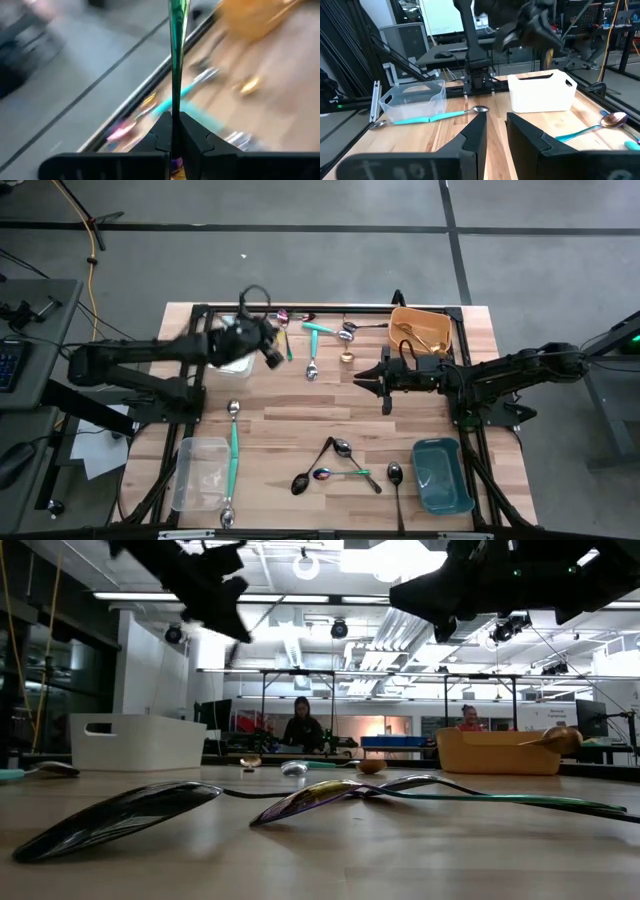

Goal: Sort silverware by color (type)
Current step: Put the violet spoon into the white bin

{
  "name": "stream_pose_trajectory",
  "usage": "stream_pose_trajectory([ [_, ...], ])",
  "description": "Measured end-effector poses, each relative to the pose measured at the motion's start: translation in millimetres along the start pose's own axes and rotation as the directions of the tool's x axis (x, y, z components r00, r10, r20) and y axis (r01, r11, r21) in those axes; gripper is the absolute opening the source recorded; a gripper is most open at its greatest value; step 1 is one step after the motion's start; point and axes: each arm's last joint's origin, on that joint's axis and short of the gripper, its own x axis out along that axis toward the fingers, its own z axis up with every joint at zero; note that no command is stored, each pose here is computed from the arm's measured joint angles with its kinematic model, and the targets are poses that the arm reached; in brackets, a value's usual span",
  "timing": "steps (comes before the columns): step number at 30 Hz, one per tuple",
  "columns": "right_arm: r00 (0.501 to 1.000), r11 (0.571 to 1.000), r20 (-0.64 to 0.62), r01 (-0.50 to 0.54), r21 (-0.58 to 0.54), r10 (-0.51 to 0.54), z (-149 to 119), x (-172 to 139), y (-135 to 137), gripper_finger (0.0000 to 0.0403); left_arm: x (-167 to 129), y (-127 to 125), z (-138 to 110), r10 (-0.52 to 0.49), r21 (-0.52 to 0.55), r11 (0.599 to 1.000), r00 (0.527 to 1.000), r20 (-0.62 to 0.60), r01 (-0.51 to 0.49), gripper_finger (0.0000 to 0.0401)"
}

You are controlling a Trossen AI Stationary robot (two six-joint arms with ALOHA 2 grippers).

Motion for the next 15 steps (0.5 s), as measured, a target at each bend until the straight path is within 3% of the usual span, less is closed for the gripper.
stream_pose_trajectory([
  [4,1.0,1.0,-0.009,0.001,0.0,-0.001,-1,0,0,0.0069,-12,27,4,0.111,-0.013,0.993,0.972,-0.209,-0.116,0.0005],
  [9,0.999,0.999,-0.033,0.004,0.033,-0.003,-3,0,0,0.0069,-12,43,-24,0.214,0.012,0.973,0.875,-0.434,-0.232,0.0005],
  [15,0.999,0.998,-0.041,0.006,0.06,-0.004,-4,0,0,0.0069,4,43,-68,0.256,0.022,0.957,0.802,-0.54,-0.29,0.0005],
])
